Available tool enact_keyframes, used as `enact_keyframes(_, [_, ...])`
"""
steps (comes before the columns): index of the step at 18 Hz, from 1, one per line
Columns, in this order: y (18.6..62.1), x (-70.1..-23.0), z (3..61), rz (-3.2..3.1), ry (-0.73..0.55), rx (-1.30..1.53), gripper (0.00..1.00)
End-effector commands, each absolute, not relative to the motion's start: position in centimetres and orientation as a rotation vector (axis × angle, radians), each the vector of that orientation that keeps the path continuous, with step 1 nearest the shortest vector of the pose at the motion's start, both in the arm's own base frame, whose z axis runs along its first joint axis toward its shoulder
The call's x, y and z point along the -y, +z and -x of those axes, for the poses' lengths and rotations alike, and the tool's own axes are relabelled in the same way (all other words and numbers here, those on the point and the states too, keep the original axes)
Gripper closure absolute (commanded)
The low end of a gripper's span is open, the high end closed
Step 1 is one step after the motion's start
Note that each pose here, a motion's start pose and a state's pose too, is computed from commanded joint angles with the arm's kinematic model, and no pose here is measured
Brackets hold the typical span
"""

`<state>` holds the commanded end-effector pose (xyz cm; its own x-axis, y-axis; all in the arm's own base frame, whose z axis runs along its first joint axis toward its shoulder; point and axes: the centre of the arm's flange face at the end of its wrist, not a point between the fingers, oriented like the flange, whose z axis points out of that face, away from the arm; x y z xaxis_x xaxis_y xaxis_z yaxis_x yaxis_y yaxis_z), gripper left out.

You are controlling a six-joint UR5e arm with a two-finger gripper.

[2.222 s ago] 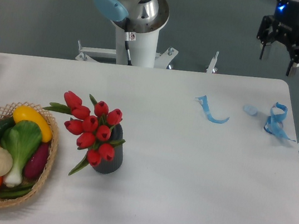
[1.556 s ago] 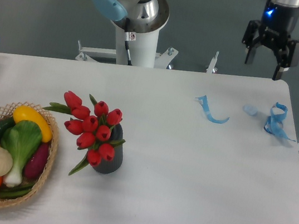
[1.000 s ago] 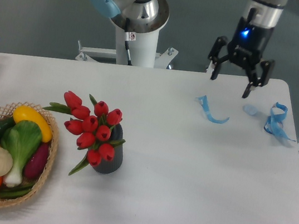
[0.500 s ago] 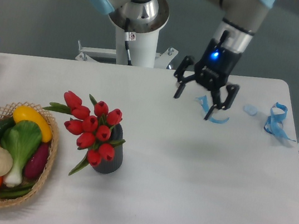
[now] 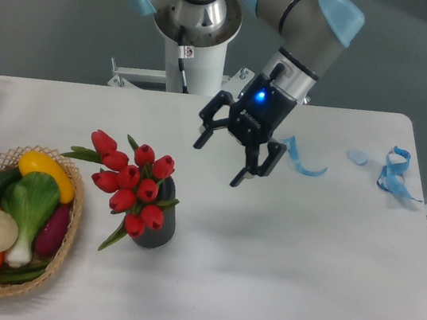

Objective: Pick up the flowers from the vase
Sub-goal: 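Lower the gripper around the red tulip stems and close it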

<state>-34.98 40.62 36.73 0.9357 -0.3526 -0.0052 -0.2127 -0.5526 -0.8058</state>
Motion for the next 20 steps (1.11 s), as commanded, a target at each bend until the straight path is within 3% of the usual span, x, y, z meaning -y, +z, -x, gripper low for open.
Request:
enact_keyframes(5, [35.9,-43.2,33.0,2.165,-0.244,-0.465,0.0])
enact_keyframes(10, [34.4,-45.4,32.1,2.144,-0.208,-0.543,0.0])
enact_keyframes(20, [33.0,-46.3,31.3,2.15,-0.239,-0.565,0.0])
